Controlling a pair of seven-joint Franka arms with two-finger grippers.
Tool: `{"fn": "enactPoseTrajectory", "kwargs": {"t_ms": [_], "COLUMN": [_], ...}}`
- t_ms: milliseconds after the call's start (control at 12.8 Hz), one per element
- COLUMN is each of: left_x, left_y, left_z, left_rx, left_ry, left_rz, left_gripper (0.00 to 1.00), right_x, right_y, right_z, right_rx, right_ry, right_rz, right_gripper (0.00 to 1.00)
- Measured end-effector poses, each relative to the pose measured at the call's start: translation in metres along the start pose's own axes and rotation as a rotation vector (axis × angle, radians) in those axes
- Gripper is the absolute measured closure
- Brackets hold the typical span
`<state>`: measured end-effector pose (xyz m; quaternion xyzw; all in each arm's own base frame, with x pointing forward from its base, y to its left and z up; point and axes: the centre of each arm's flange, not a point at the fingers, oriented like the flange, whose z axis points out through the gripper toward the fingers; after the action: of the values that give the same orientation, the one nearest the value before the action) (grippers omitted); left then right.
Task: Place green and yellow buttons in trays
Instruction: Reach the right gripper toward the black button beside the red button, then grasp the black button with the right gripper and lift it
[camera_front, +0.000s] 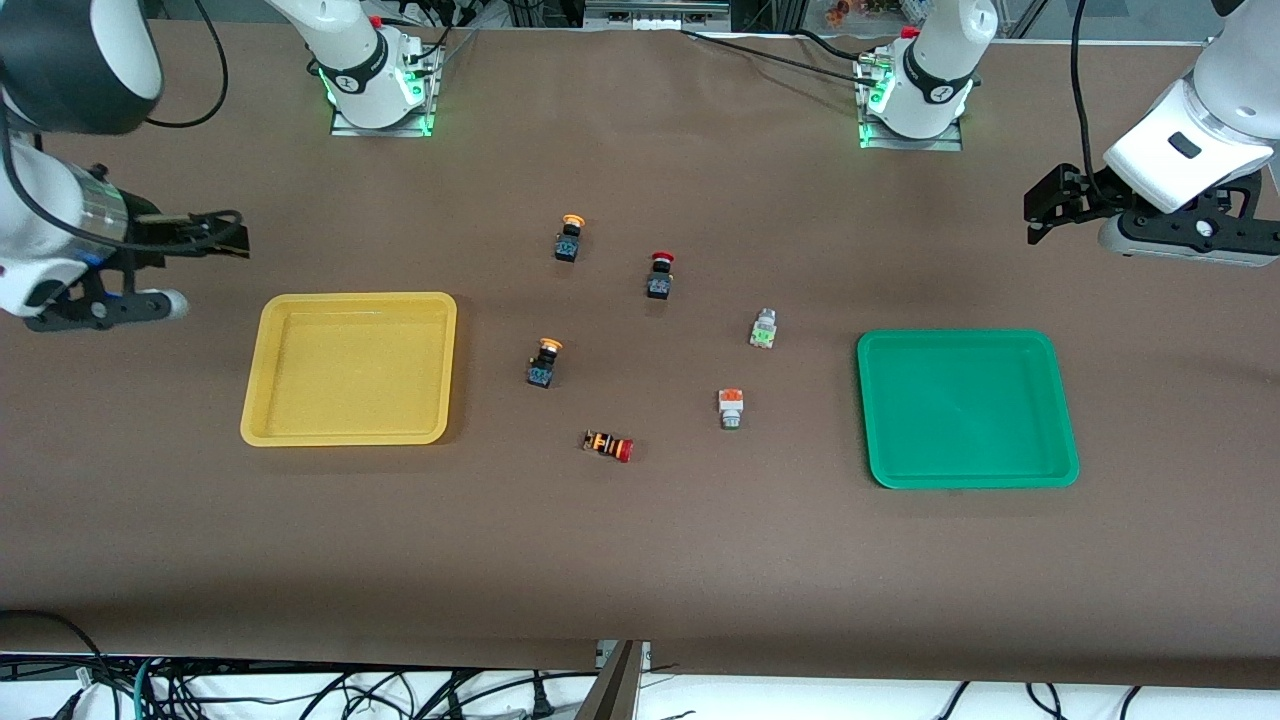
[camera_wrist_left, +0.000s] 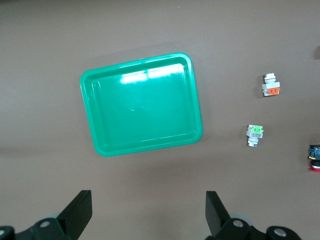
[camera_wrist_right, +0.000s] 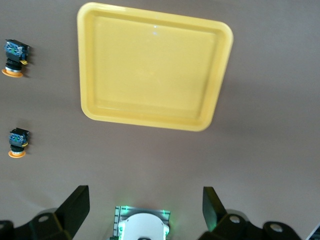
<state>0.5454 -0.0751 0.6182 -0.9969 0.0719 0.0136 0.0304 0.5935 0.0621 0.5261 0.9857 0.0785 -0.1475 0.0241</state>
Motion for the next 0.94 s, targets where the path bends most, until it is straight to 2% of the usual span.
{"fn": "enactPoseTrajectory", "kwargs": {"t_ms": [156, 312, 468, 701, 935], "left_x": [0.000, 0.000, 0.000, 0.000, -0.002], "left_y": [0.000, 0.000, 0.000, 0.000, 0.000], "left_z": [0.000, 0.001, 0.001, 0.001, 0.002], "left_rx": [0.000, 0.000, 0.000, 0.000, 0.000], "left_ry": [-0.004, -0.004, -0.005, -0.007, -0.020], "left_rz": [0.000, 0.000, 0.000, 0.000, -0.001], "left_gripper": [0.00, 0.00, 0.00, 0.00, 0.00], "right_x": [0.021, 0.035, 0.043, 0.037, 0.009], "right_y": [-0.028, -0.044, -0.064, -0.154, -0.254], "right_z": [0.026, 0.064, 0.101, 0.152, 0.201], "right_rx": [0.018, 0.063, 0.080, 0.058, 0.018], "right_ry": [0.019, 0.021, 0.031, 0.045, 0.049], "right_rz": [-0.026, 0.020, 0.076, 0.166, 0.238], "right_gripper": [0.00, 0.00, 0.00, 0.00, 0.00]}}
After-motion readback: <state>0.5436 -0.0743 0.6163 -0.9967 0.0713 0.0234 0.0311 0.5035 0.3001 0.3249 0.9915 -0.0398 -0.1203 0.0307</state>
